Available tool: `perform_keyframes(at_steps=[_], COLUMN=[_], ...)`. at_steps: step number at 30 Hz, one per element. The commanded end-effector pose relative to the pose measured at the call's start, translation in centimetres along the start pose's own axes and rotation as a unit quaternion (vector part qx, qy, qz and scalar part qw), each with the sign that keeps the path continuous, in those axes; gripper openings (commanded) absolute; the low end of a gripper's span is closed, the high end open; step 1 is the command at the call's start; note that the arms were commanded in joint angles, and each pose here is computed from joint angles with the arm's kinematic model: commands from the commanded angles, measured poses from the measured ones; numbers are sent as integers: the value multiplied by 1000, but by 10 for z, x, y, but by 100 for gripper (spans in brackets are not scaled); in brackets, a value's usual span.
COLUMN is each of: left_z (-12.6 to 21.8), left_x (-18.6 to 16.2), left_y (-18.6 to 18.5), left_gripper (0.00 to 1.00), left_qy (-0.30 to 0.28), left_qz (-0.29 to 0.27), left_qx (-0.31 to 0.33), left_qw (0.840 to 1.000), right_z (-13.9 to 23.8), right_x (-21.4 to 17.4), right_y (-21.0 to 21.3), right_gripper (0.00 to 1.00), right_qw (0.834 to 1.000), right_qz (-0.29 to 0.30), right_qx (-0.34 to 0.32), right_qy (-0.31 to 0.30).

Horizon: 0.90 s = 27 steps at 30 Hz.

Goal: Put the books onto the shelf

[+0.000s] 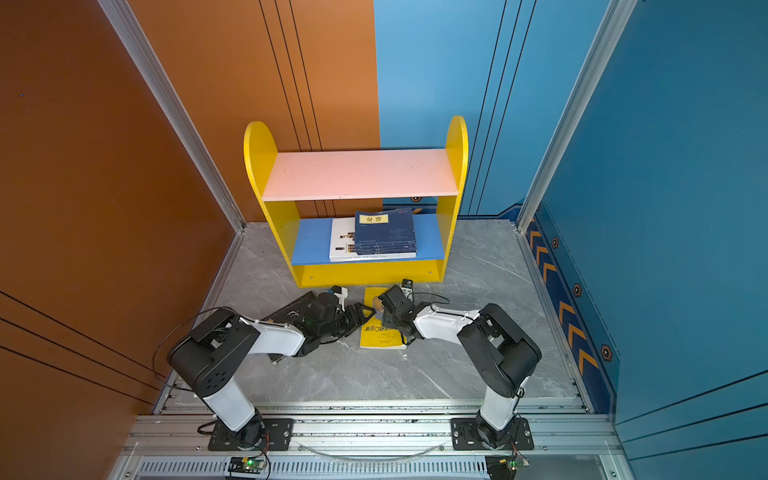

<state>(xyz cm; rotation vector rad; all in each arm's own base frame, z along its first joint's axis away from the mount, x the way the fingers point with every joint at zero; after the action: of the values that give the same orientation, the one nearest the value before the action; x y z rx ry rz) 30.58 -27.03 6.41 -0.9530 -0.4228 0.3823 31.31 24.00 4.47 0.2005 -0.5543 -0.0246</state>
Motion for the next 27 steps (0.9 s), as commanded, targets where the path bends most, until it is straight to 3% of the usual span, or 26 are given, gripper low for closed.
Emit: perform_keyframes(at_steps=[1,20,27], left_z=[3,15,21], left_x=[-36,-41,-48], left_y=[-96,-123,-144], left_gripper=[73,72,71], left_qy=[86,87,95], left_qz=[-62,-78,-96], left_qx=[-171,-208,-243], left_qw=[980,971,961], right_z=[-7,-8,-7], right_x=[-36,-39,-38], right_y=[28,28,28], right_gripper=[65,66,66], right_qw=[995,995,995], right_qz=[12,14,13], right_qx=[66,67,69], right_qy=[73,76,74])
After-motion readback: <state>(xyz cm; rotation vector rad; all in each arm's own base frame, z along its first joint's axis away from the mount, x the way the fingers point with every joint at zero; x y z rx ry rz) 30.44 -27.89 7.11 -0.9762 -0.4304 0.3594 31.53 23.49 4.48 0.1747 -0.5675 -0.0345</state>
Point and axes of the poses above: each gripper's point midway between its finger pads, its own z axis back along the fingers, its own y axis along the line the jaws close on, x = y × z, the point moved 2 cm from there along z, back along the fingers, and after that the axes turned 6 degrees about z, right-handed, at the moved point
